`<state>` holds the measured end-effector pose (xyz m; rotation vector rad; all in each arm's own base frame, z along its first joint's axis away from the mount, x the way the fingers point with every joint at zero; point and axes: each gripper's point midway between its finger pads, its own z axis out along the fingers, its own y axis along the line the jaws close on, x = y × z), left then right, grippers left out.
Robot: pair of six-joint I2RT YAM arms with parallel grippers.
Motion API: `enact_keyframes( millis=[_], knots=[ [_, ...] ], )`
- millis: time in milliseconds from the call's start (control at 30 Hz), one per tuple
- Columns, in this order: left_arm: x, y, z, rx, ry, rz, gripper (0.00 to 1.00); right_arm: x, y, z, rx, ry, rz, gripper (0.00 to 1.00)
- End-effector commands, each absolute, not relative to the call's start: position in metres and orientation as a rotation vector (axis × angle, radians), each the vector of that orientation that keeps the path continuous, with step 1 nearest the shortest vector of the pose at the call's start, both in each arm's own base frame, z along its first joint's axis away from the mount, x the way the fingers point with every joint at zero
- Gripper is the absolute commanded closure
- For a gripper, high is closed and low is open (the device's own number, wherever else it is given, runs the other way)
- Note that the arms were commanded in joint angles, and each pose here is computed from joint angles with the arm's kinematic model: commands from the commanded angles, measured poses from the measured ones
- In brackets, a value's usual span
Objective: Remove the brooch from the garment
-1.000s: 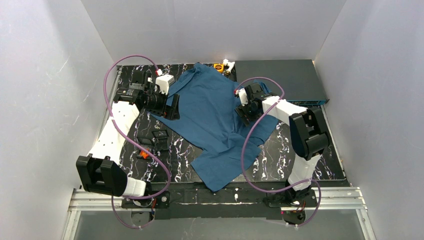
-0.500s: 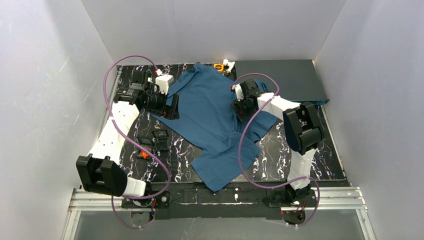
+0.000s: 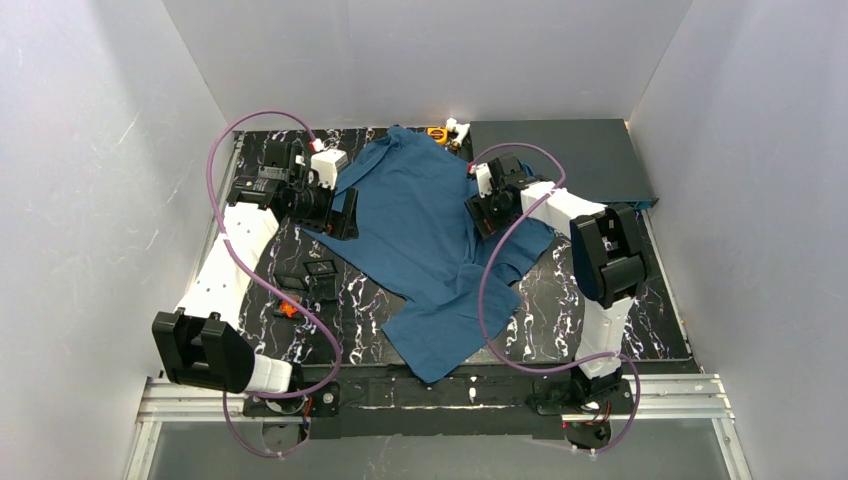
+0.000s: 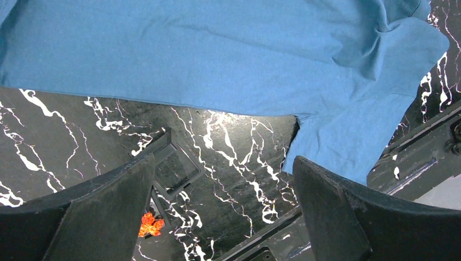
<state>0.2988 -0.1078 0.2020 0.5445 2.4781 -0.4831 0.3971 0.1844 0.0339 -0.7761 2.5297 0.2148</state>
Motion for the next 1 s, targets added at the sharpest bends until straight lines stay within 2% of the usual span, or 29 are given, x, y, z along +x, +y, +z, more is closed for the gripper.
enact_keyframes(
  millis=[0,767,967],
  knots=[
    [0.295,-0.11,0.208,0.564,2.452,-0.485,0.02,0.414,0.195,0.068,-0.739,2.442,0.266,0.26],
    [0.298,-0.111,0.203,0.547,2.471,-0.498,0.02,0.409,0.178,0.026,-0.725,2.533,0.199,0.33],
    [0.298,-0.112,0.204,0.562,2.465,-0.505,0.02,0.41,0.185,0.038,-0.738,2.508,0.237,0.5]
  ],
)
